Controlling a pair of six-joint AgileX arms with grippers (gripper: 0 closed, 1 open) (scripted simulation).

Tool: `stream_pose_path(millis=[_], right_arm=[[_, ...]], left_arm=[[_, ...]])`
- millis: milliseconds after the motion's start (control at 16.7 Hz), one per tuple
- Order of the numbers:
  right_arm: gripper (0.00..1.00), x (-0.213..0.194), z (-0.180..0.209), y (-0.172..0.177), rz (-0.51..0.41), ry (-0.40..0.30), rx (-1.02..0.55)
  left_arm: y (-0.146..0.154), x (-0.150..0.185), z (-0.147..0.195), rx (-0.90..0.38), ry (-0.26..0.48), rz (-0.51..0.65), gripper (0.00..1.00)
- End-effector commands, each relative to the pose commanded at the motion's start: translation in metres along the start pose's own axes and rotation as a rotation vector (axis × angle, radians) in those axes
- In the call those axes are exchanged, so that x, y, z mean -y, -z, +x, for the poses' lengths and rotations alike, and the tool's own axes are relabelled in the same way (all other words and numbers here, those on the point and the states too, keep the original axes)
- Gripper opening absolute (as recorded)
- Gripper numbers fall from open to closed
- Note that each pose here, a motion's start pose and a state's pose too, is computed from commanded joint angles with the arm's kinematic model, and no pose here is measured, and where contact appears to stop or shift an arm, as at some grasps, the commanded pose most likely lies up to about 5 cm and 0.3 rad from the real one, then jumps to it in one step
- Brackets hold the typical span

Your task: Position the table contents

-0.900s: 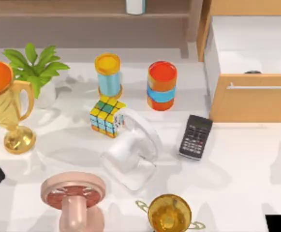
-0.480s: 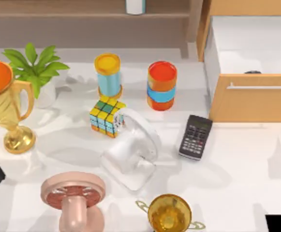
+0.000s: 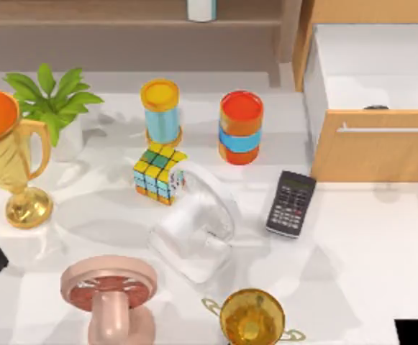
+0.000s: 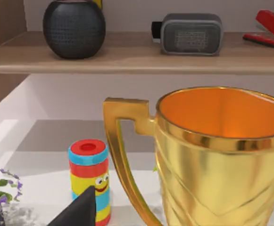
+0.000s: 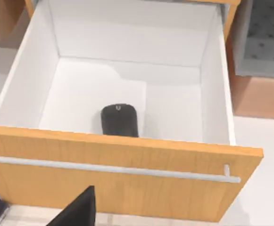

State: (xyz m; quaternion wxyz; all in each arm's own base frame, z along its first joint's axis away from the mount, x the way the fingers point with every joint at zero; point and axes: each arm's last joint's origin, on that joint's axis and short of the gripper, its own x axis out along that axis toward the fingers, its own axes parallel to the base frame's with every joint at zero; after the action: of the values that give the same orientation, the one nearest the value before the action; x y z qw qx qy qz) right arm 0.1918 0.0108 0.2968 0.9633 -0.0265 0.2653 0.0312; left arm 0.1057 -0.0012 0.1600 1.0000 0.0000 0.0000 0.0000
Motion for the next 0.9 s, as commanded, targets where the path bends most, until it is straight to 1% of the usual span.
stream_pose_path(millis=[120, 240, 420, 540, 720, 900], right_arm=[[1.0, -0.002, 0.03, -0.036, -0.018, -0.018, -0.135], [1.0, -0.007, 0.071, -0.065, -0.037, -0.037, -0.271], [1.0, -0.016, 0.143, -0.089, -0.067, -0.064, -0.468], [1.0, -0.023, 0.191, -0.09, -0.086, -0.081, -0.589], [1.0, -0.033, 0.255, -0.076, -0.109, -0.101, -0.75], [1.0, -0.039, 0.296, -0.056, -0.121, -0.113, -0.866]], left_arm=[[0.0, 0.0, 0.0, 0.0, 0.0, 0.0, 1.0], [0.0, 0.0, 0.0, 0.0, 0.0, 0.0, 1.0], [0.0, 0.0, 0.0, 0.0, 0.0, 0.0, 1.0], [0.0, 0.0, 0.0, 0.0, 0.0, 0.0, 1.0], [0.0, 0.0, 0.0, 0.0, 0.0, 0.0, 1.0], [0.0, 0.0, 0.0, 0.0, 0.0, 0.0, 1.0]])
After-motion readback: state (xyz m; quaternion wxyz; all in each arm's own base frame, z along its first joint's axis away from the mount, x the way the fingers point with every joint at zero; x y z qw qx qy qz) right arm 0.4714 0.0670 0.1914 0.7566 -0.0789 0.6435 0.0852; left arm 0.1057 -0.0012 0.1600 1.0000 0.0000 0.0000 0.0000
